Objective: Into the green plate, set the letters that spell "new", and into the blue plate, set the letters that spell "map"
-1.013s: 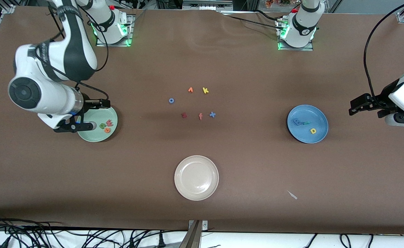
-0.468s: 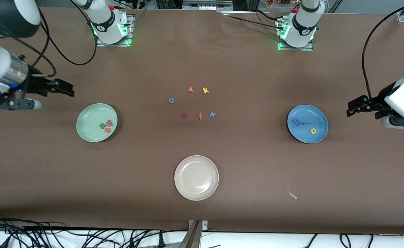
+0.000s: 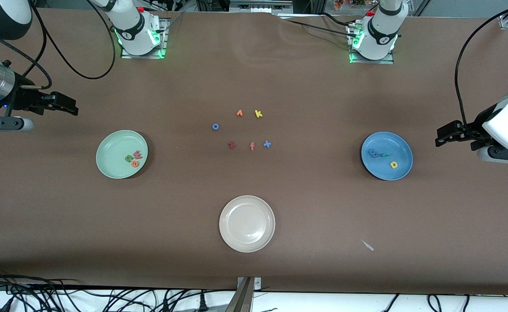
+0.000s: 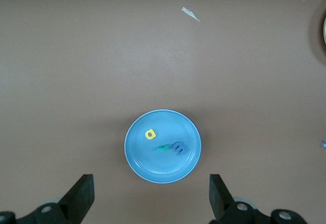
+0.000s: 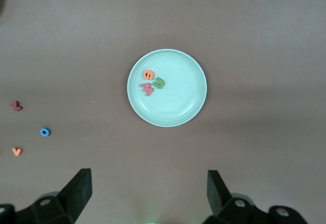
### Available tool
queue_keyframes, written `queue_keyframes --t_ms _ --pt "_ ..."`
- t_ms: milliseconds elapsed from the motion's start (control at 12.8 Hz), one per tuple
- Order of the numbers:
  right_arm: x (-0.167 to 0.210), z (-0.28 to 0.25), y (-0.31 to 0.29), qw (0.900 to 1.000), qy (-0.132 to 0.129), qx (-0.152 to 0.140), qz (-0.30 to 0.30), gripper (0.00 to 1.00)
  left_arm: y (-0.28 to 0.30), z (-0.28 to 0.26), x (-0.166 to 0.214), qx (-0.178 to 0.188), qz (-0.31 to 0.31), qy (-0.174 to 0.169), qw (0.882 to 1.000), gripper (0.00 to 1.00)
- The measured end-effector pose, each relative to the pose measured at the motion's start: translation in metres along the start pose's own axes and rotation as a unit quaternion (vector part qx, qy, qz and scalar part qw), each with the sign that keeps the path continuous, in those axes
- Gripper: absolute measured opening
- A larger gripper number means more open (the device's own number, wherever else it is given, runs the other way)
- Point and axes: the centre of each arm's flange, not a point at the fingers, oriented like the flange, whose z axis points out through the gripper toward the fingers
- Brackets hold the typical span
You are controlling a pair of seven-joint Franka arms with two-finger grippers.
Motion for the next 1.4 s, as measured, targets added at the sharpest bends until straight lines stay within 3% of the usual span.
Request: queue_keyframes --t_ms 234,468,1403 --pt "-0.001 -0.001 -0.009 1.0 0.003 -0.006 -0.009 1.0 0.0 0.0 0.0 0.0 0.0 0.0 1.0 1.0" --pt "-0.001 -0.005 -0.02 0.999 0.016 -0.031 -0.025 1.0 0.0 0.0 0.0 0.0 0.001 0.0 1.0 1.0" --pt "0.002 -0.007 -0.018 0.999 0.026 -0.029 -0.023 1.0 0.001 0.0 0.0 0.0 0.002 0.0 1.0 1.0"
